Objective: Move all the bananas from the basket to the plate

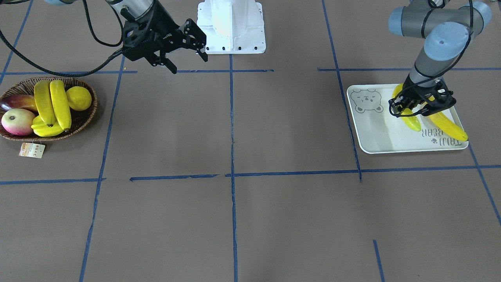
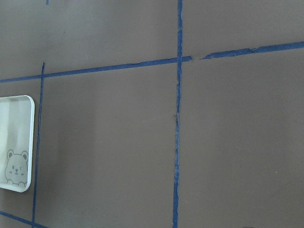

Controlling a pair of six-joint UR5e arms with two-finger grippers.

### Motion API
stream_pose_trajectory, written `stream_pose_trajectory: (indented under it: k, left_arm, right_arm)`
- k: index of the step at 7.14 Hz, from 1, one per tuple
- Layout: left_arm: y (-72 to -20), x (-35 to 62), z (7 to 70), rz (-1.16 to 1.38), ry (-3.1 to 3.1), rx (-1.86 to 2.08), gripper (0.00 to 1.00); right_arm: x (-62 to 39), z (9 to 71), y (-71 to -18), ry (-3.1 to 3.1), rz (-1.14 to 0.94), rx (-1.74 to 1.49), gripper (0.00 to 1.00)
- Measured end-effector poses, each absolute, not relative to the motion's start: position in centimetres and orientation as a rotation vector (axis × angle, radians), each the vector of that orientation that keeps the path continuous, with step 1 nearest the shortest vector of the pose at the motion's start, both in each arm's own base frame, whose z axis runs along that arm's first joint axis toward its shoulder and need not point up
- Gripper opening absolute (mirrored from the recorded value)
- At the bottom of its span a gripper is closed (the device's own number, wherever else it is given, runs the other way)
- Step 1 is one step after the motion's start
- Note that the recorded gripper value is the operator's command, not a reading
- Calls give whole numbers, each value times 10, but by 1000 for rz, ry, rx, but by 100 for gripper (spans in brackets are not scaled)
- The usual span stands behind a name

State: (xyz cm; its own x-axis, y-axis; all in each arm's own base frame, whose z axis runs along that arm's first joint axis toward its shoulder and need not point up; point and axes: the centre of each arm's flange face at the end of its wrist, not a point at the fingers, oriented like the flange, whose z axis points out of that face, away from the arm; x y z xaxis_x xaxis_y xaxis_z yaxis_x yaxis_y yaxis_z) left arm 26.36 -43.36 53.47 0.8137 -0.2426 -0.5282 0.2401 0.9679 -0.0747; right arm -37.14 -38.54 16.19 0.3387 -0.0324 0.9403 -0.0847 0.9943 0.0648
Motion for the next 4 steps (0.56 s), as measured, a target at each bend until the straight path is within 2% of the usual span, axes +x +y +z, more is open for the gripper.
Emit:
stream_pose_trajectory:
  k: [1,2,4]
  left_arm:
    - [-439,259,550,-247,527,11,80]
    - [-446,251,561,-234,503,21,100]
    - [-457,242,559,-192,511,57,100]
  right_arm:
    - [-372,162,-386,-1224,34,109,100]
    - [-371,163,-386,-1224,35,109,100]
    - [-368,167,-387,-1217,40,106,100]
